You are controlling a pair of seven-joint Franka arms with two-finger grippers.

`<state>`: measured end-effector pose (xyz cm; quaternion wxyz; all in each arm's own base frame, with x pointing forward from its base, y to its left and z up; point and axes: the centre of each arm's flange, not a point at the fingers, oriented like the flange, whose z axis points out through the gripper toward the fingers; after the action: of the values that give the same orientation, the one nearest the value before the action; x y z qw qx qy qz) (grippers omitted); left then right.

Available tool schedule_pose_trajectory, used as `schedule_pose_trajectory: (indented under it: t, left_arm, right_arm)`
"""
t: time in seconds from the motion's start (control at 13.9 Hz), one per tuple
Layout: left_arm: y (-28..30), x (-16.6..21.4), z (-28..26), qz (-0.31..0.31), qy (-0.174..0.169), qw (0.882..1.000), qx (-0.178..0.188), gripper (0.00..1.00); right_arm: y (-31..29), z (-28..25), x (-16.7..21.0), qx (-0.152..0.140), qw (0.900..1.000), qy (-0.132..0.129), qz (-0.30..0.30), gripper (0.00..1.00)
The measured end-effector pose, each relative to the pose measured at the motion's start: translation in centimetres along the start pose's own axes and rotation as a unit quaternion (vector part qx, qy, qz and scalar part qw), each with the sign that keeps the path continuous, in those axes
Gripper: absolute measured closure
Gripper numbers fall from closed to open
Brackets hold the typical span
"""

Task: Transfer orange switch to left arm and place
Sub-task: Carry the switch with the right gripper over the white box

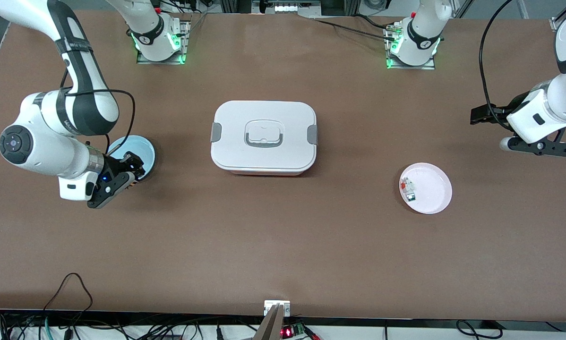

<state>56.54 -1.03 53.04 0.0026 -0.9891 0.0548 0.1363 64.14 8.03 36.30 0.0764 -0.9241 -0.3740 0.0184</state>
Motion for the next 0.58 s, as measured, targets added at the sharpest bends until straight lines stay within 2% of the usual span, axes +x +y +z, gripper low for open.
schedule_pose_trajectory:
  t: [0.22,0.58]
  left_arm:
    - [0.0,0.0,0.0,0.000,0.000,1.000,0.000,0.00]
    - [0.0,0.0,0.0,0.000,-0.002,1.000,0.000,0.00]
  right_arm:
    - [-2.8,-1.5,2.4,0.037,0.996,0.047,-0.067,0.28]
    - [-8.9,-3.2,6.4,0.087,0.976,0.116,-0.159,0.28]
